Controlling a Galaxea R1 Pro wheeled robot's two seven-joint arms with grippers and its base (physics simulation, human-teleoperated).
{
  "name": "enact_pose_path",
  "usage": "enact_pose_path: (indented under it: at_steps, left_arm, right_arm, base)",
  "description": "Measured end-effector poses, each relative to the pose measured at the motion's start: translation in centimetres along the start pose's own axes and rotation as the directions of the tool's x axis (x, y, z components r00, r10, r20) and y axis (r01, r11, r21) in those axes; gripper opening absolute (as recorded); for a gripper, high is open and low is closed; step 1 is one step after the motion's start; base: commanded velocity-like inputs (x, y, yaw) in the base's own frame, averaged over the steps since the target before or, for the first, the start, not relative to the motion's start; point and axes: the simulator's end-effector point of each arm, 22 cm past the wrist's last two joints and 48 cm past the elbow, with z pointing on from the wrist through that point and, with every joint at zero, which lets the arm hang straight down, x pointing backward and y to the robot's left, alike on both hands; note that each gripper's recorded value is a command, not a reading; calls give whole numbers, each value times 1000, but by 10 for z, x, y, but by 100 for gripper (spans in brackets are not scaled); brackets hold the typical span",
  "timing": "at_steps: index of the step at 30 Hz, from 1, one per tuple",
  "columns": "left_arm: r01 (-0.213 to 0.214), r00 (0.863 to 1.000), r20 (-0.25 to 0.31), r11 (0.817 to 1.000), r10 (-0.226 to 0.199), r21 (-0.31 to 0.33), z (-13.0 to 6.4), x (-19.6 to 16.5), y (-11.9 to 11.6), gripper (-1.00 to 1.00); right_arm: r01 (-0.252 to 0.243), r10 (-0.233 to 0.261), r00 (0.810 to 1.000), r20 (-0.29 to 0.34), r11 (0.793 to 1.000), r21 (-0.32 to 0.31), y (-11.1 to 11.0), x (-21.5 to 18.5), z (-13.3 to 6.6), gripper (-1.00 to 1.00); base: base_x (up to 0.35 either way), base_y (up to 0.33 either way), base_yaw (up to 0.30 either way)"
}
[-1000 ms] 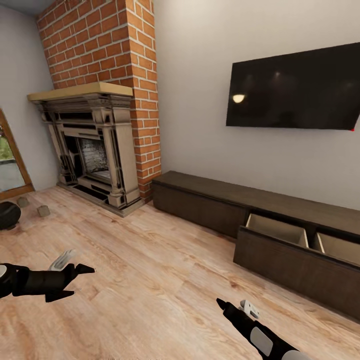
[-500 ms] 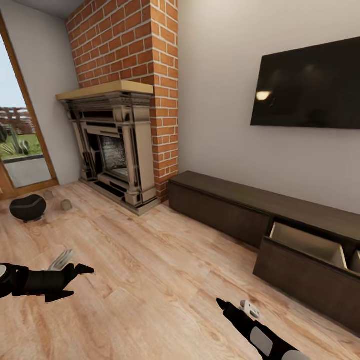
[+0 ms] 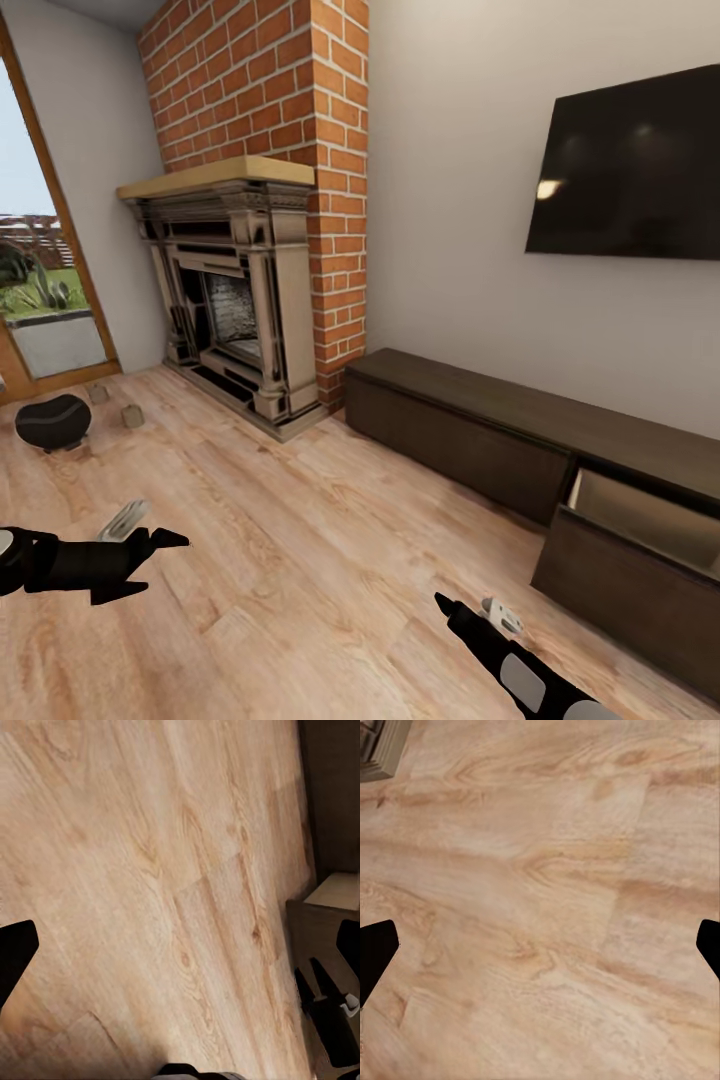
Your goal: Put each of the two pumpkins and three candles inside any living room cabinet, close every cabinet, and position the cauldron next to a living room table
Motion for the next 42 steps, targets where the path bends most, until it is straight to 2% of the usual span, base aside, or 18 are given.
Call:
enact_pose_path:
  at_steps: [10,42]
  left_arm:
    - [1,1000,0,1000,-1,-1,0,0,0,100]
    - [10,1000,-4,1000,-10,-5,1,0,4,100]
  right_arm:
    - [0,0,1000,0,1000,0,0,0,0,100]
    - [2,-2,1000,0,1000,1,0,0,0,100]
  base:
    - [308,51,283]
    - [262,162,288]
